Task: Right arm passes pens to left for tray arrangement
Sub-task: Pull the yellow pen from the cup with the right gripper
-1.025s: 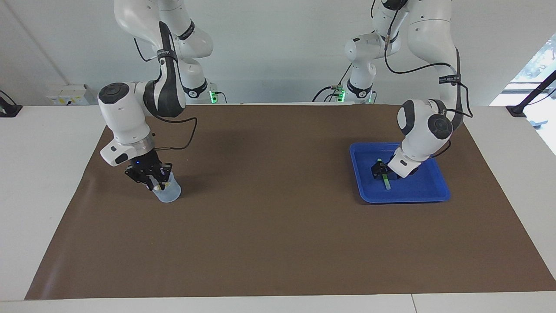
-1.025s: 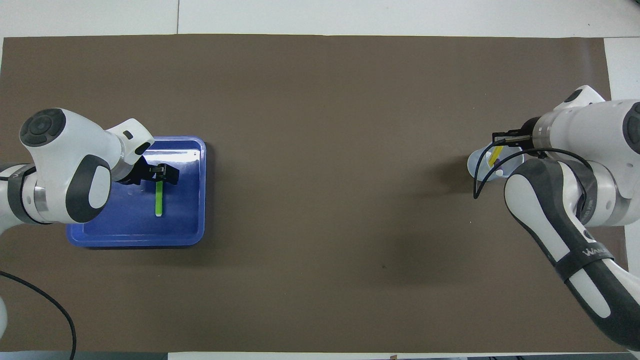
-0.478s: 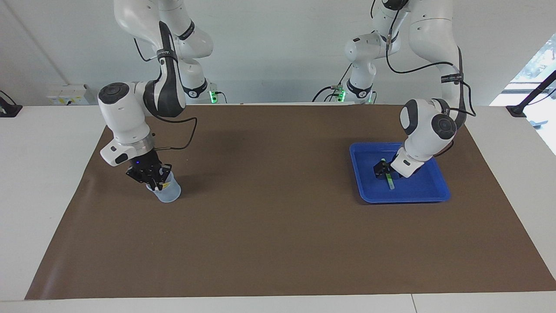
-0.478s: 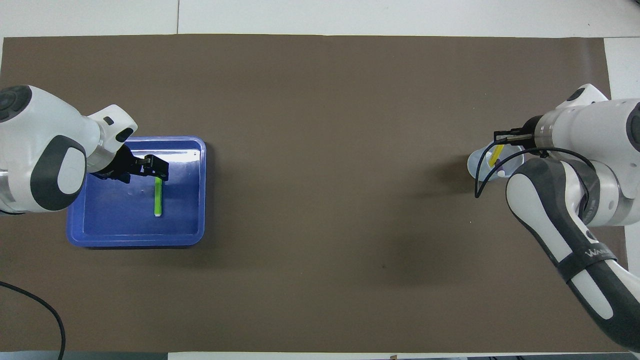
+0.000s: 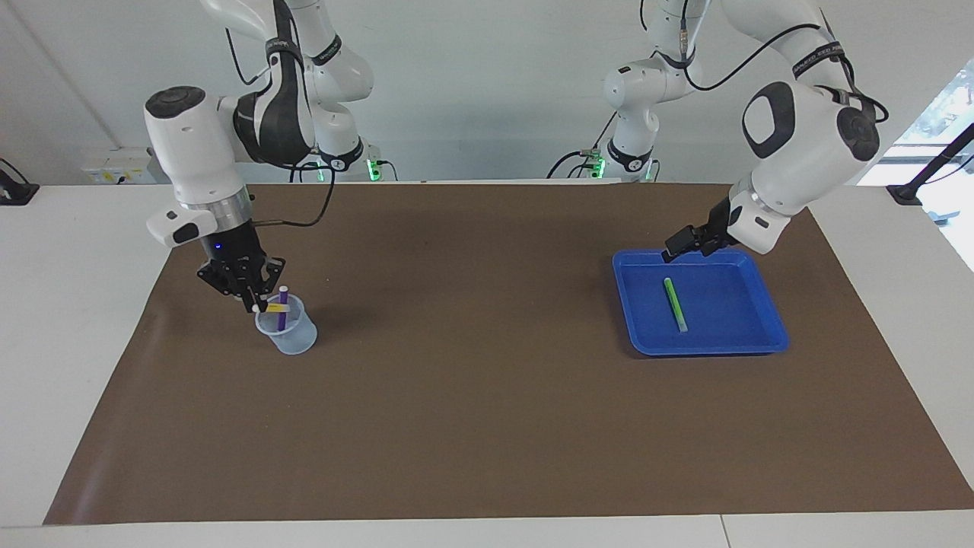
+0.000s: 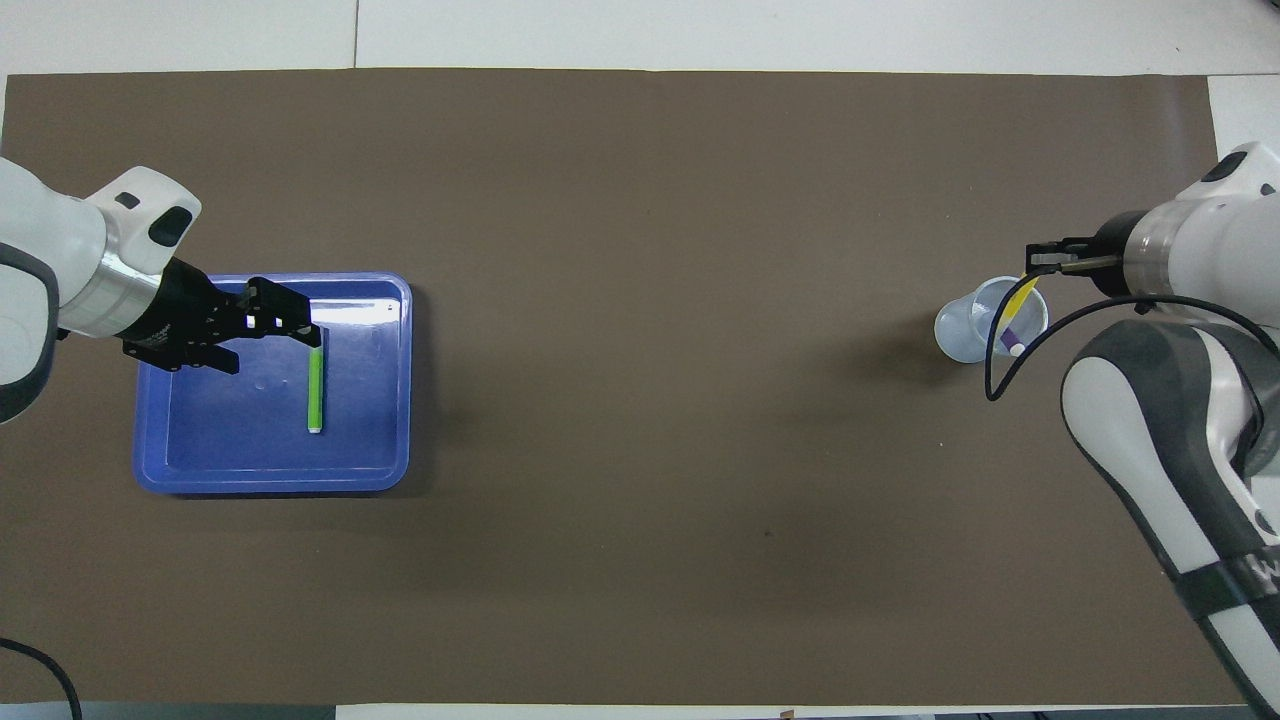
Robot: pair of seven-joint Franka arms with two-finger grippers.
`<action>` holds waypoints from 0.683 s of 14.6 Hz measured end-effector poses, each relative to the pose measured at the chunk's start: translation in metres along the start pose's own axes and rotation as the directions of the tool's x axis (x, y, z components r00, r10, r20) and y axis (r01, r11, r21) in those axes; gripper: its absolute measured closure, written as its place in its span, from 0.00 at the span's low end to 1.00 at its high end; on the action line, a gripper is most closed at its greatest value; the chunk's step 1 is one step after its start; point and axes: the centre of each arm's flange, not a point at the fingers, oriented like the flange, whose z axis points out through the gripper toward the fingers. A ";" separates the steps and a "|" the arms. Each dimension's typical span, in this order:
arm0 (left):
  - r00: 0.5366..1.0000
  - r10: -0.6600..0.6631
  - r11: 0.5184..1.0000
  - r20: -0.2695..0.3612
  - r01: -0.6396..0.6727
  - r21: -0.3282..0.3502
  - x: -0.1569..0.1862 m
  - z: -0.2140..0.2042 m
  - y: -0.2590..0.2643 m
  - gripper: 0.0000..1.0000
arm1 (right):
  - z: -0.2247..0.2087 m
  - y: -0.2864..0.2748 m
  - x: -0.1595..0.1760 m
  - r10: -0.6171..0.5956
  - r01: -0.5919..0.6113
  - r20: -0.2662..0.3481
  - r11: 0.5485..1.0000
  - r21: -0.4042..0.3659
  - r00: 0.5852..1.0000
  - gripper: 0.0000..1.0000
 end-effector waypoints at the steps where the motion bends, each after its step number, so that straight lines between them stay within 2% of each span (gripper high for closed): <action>1: 0.998 -0.071 0.997 -0.004 0.070 -0.035 -0.012 -0.013 0.007 0.00 | -0.016 0.000 0.000 0.000 0.000 -0.003 1.000 0.001 1.000 0.83; 3: 0.977 -0.211 0.974 -0.011 0.209 -0.092 -0.033 -0.035 0.020 0.00 | -0.045 -0.002 0.002 -0.003 0.003 0.013 1.000 0.003 1.000 0.83; 5: 0.944 -0.331 0.932 0.008 0.328 -0.151 -0.048 -0.050 0.031 0.00 | -0.067 -0.007 0.008 0.034 -0.034 0.024 0.999 0.009 0.999 0.83; 7: 0.907 -0.418 0.885 0.047 0.418 -0.205 -0.057 -0.061 0.037 0.00 | -0.074 -0.021 0.012 0.154 -0.155 0.033 0.986 0.052 0.988 0.83; 10: 0.853 -0.515 0.814 0.091 0.519 -0.260 -0.064 -0.074 0.041 0.00 | -0.072 -0.073 0.012 0.358 -0.366 0.082 0.924 0.113 0.930 0.83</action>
